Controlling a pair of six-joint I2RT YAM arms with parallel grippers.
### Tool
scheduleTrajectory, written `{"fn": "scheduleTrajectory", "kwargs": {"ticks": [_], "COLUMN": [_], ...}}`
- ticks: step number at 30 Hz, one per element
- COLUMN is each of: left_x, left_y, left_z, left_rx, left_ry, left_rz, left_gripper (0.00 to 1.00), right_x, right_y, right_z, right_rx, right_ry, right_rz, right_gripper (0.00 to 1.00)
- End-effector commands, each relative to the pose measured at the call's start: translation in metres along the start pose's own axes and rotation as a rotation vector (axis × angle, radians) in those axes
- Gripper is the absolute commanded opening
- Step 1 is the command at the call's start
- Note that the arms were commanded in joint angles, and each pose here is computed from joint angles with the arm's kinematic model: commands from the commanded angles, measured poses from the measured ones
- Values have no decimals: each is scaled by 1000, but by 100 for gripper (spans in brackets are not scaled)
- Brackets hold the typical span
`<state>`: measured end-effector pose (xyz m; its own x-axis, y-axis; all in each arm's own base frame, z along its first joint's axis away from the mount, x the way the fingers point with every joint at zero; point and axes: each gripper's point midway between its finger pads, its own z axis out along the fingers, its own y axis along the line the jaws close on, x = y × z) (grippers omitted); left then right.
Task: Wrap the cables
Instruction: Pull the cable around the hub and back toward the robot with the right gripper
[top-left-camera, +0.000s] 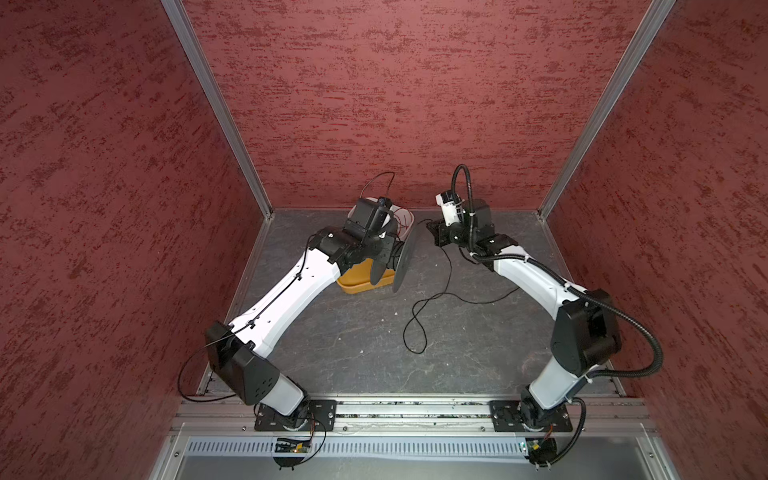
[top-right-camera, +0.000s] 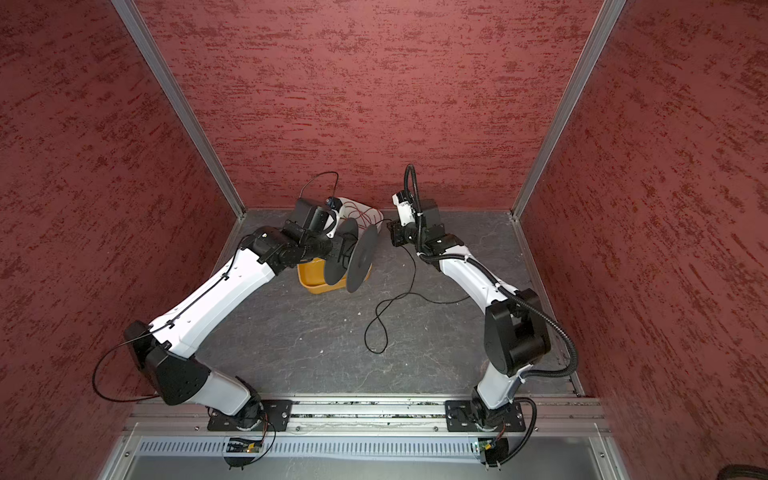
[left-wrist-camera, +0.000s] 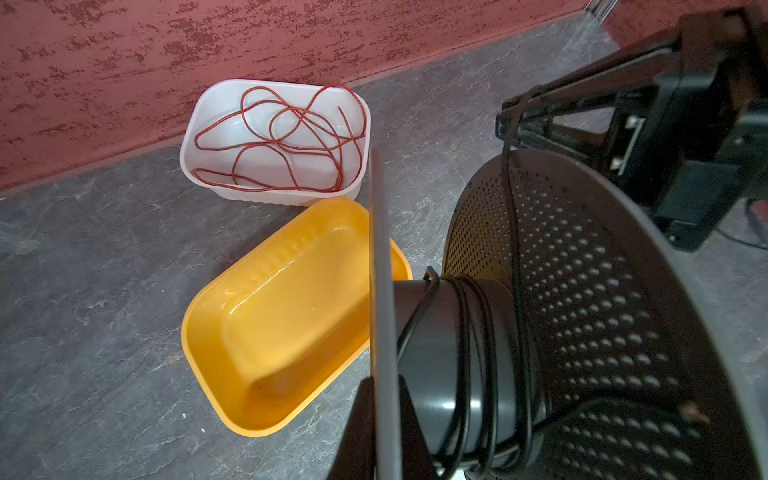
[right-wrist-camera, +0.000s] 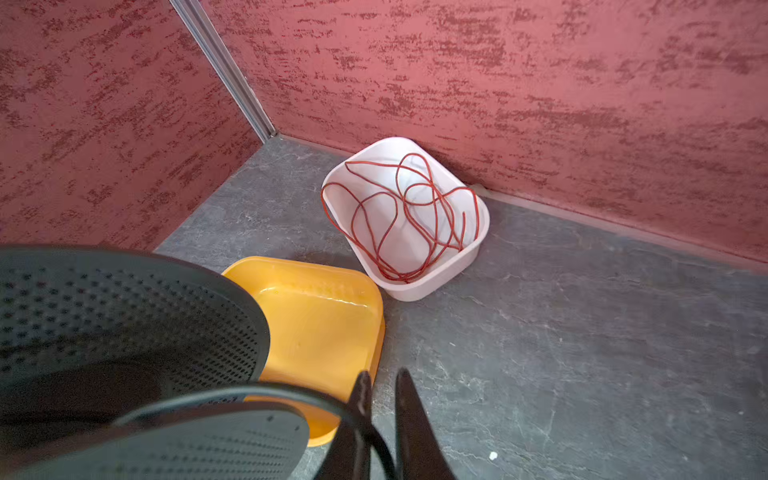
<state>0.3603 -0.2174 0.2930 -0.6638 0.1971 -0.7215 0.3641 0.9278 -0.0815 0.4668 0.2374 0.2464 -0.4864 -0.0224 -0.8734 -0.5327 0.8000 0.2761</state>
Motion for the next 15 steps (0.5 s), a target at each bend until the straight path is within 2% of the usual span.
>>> {"fn": "scheduleTrajectory", "kwargs": {"ticks": [1, 9, 12, 15], "left_x": [-32, -69, -75, -78], "left_y": [-1, 9, 13, 16], "left_z": [-38, -84, -96, -101], "left_rx": [112, 260, 277, 277], "left_ry": [-129, -280, -313, -331], "left_rz": [-118, -279, -312, -327], "left_gripper": [0, 0, 0, 0], "right_x": [10, 48, 53, 58], "right_y": [-8, 9, 12, 16], "right_z": [6, 8, -3, -14], "right_rx": [-56, -203, -212, -218], "right_ry": [-17, -19, -61, -86], "right_rz": [68, 136, 124, 101], "right_gripper": [13, 16, 28, 44]}}
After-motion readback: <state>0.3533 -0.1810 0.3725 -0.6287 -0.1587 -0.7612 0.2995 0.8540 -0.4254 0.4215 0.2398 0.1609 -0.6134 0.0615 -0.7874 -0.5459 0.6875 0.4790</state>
